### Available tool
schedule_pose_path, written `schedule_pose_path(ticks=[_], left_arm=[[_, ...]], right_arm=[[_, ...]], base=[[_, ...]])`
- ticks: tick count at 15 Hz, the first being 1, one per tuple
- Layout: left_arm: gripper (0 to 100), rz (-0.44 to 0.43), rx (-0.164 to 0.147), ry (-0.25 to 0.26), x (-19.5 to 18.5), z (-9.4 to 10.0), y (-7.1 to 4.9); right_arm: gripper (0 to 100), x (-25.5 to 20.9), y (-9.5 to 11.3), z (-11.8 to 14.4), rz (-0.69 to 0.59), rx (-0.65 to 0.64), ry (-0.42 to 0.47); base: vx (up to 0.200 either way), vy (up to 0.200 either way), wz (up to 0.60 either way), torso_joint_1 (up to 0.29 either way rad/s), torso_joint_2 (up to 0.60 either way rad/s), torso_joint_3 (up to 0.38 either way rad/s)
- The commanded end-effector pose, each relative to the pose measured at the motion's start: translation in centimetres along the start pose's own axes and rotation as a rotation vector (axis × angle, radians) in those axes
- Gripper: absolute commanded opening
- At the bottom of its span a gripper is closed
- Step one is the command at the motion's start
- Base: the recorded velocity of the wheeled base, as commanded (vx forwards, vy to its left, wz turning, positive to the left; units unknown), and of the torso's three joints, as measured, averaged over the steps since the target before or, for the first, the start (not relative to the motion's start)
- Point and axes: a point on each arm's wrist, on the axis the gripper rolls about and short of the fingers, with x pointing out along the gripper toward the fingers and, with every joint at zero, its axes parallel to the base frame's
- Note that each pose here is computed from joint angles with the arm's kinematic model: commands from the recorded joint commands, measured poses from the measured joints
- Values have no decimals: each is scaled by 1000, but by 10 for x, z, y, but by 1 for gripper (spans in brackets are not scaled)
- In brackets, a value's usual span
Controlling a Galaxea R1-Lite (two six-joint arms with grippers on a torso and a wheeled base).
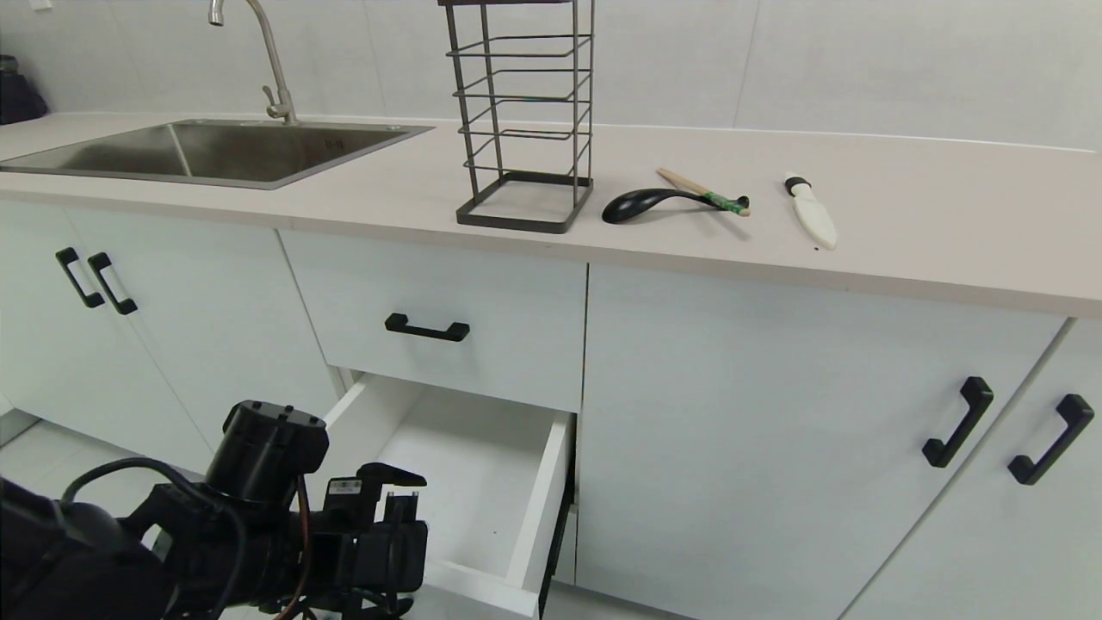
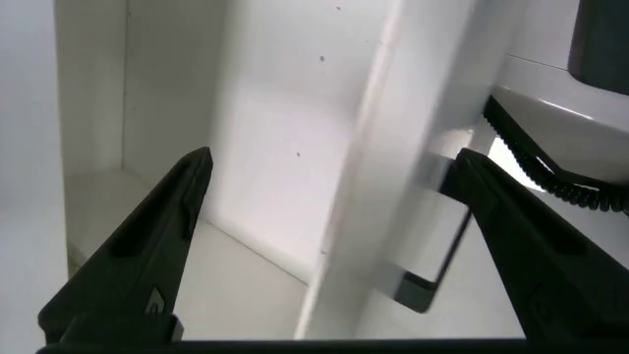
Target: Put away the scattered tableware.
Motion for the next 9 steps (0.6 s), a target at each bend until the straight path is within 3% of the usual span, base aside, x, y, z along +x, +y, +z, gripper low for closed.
schedule_pose_path(ticks=[1,4,6,7,8,9], left_arm=[[100,0,12,-16,-3,4,-3],[100,-2,28,-27,-16,5,-16],[100,27,47,-98,-35,19,-27],[100,52,-2,-148,-44,29,-27],[100,75,-93,-212,-52,40,-25],[100,99,-236,-277,-62,50,-19]], right_arm=[[0,0,0,0,1,0,1],[0,0,0,0,1,0,1],[0,0,0,0,1,0,1],[0,0,0,0,1,0,1],[0,0,0,0,1,0,1],[0,0,0,0,1,0,1]], base=[[0,0,0,0,0,0],[0,0,0,0,0,0],[0,0,0,0,0,0],[0,0,0,0,0,0],[0,0,0,0,0,0],[0,0,0,0,0,0]])
